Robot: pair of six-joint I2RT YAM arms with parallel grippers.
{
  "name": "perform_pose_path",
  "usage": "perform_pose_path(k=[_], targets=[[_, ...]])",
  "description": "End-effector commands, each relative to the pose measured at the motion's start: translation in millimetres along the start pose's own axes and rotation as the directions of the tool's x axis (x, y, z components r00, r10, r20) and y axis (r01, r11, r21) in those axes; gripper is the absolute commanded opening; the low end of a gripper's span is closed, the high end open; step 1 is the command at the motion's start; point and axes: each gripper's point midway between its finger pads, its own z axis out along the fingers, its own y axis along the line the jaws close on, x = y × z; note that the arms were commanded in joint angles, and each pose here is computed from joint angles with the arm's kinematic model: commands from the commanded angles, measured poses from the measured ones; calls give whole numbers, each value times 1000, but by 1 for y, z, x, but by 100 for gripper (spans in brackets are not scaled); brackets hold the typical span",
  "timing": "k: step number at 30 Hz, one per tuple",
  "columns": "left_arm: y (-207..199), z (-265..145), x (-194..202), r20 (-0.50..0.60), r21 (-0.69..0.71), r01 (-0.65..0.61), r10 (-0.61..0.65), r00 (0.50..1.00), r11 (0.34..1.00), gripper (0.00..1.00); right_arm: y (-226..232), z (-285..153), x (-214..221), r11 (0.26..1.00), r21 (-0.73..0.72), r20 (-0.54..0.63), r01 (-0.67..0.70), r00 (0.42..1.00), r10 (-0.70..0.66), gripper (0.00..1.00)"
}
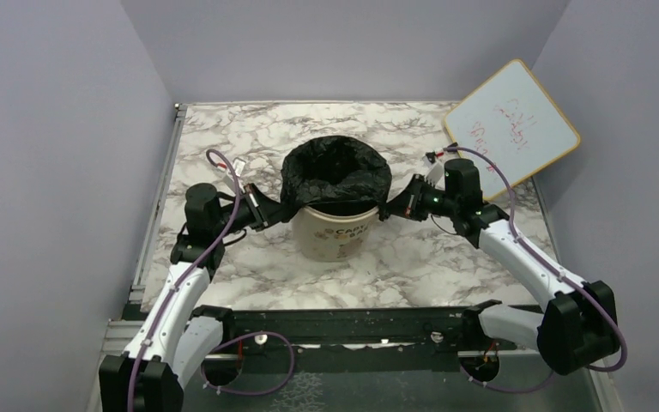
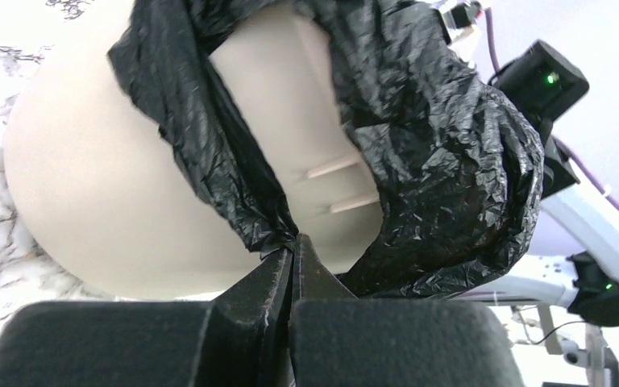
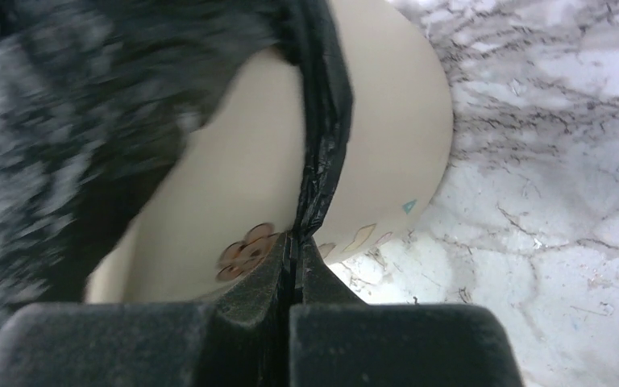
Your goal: Put the trash bags into the trash bin
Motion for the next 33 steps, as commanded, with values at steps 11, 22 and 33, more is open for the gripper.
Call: perform_pose_path(k=[11,22,33], targets=[[53,34,36,26,-114,71,-68,997,991,0,-17,-3,18,984,14,-86,176,981,-174,0],[72,33,40,42,-191,42,-34,999,981,0,-59,9,8,974,218,-16,55,998,-52,1],[125,19,46,11,-461,14,-10,1000,887,0,-72,8,-17,934,353,31,52,997,-68,0]])
